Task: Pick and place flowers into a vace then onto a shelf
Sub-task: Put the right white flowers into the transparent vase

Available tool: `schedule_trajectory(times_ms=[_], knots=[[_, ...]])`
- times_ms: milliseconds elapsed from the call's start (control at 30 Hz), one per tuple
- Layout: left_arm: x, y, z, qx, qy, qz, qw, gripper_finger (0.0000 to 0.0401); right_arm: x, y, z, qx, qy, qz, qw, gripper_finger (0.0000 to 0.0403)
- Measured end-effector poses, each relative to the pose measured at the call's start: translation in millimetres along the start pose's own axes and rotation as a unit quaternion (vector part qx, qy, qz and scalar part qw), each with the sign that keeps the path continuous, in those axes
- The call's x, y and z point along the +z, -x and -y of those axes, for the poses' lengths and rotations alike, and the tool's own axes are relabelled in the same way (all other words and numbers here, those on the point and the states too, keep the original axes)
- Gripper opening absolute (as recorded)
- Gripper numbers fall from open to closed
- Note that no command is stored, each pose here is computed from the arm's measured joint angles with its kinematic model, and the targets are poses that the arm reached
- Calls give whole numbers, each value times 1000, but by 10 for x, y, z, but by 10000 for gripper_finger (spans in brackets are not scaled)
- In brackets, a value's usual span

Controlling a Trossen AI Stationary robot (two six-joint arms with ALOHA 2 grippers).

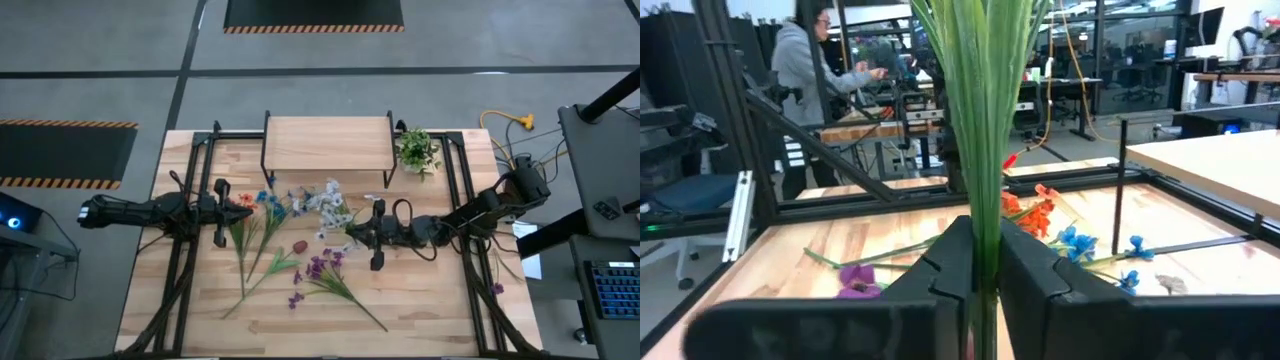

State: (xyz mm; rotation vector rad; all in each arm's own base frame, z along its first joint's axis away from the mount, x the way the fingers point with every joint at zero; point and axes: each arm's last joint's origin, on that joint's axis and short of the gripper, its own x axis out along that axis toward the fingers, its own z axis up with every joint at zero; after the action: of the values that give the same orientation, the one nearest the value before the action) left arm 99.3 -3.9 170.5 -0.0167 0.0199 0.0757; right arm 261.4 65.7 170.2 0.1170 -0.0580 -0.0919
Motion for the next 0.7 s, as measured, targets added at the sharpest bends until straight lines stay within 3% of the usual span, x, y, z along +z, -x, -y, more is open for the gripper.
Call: schedule_trajectory(times_ms=[367,700], knots=[[1,0,0,0,0,0,1000,0,-10,6,-7,1,4,-8,1000,116],[-2,-3,0,0,0,-2,1000,0,73,59,7,-2,9,-21,1000,155]])
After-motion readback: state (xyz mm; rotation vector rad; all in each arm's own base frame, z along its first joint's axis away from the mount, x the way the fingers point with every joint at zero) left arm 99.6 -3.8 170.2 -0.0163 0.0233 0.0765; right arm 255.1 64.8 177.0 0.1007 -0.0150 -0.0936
